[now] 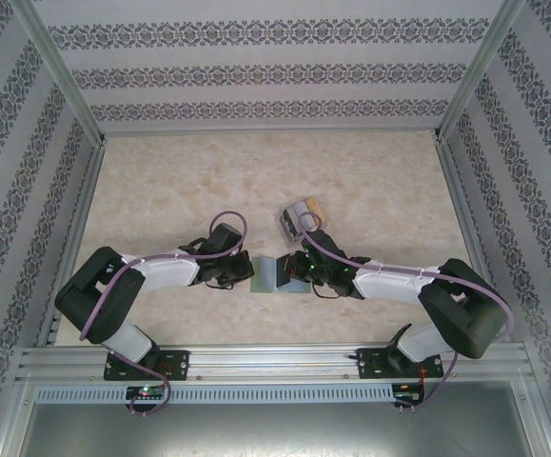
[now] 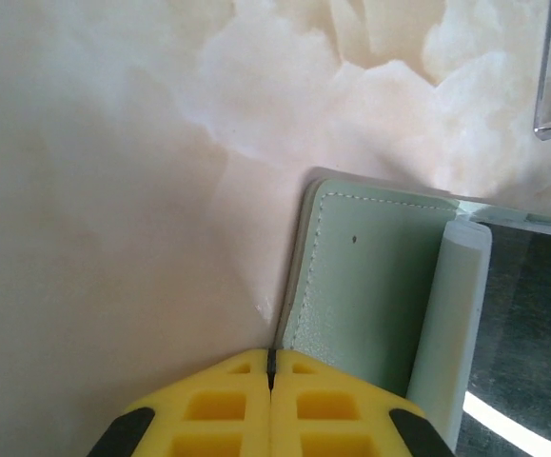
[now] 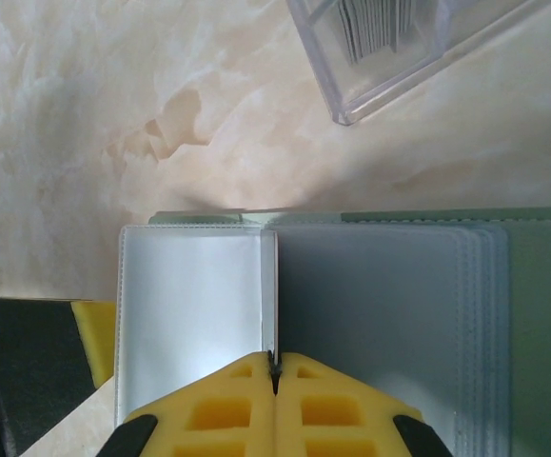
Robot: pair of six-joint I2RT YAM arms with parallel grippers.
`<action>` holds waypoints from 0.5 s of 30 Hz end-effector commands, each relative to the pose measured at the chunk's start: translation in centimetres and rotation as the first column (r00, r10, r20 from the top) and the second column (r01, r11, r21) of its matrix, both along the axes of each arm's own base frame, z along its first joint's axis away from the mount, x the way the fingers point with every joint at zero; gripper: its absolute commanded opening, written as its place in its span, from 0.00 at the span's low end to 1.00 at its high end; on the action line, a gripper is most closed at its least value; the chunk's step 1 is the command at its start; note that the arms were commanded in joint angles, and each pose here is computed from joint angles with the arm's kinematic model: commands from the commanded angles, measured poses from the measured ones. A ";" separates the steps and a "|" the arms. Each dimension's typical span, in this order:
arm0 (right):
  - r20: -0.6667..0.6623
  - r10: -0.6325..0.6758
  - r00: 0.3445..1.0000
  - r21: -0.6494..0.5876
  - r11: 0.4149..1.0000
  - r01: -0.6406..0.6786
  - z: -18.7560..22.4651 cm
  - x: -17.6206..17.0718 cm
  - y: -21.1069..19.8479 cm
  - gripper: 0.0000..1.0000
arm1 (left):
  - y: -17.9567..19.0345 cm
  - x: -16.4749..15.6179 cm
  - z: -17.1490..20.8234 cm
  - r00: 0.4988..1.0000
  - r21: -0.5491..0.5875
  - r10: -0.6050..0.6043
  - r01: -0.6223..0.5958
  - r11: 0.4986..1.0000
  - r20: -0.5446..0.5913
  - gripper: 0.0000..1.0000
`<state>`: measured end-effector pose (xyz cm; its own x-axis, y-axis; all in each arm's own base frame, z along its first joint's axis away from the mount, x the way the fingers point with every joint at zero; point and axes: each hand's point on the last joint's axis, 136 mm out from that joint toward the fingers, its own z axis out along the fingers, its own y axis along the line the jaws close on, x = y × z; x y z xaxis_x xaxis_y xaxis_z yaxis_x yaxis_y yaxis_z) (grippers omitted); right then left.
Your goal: Put the credit cards into the card holder
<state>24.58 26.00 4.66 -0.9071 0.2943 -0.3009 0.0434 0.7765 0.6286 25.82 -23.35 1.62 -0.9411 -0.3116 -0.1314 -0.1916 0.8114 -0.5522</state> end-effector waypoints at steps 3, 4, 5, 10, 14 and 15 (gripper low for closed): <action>-0.028 -0.009 1.000 -0.030 1.000 0.009 -1.4 -1.1 -1.3 0.00 | 0.4 -0.8 -2.3 0.998 0.051 -0.019 0.022 0.998 -0.054 0.02; -0.023 -0.014 1.000 -0.025 1.000 0.014 -1.4 -1.2 -1.4 0.00 | 0.5 -0.8 -2.3 0.998 0.052 -0.019 0.022 0.998 -0.055 0.02; -0.023 -0.014 1.000 -0.024 1.000 0.014 -1.6 -1.1 -1.4 0.00 | 0.5 -0.8 -2.3 0.998 0.052 -0.017 0.020 0.998 -0.054 0.02; -0.050 0.033 0.998 -0.026 0.999 -0.034 -2.4 -1.3 -0.3 0.00 | 0.3 -0.8 -2.5 0.998 0.046 -0.023 0.026 0.999 -0.065 0.00; -0.051 0.021 0.998 -0.006 1.000 -0.021 -2.9 -0.9 0.2 0.00 | 0.4 -0.8 -2.5 0.998 0.048 -0.019 0.022 0.999 -0.060 0.00; -0.051 0.019 0.999 -0.005 1.000 -0.019 -2.9 -0.8 0.3 0.00 | 0.4 -0.9 -2.4 0.998 0.049 -0.019 0.022 0.999 -0.061 0.00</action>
<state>24.43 26.07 3.18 -0.9114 0.2913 -0.2908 0.0442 0.7717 0.6345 25.91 -23.51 1.58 -0.9432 -0.3092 -0.1216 -0.1945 0.8104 -0.5527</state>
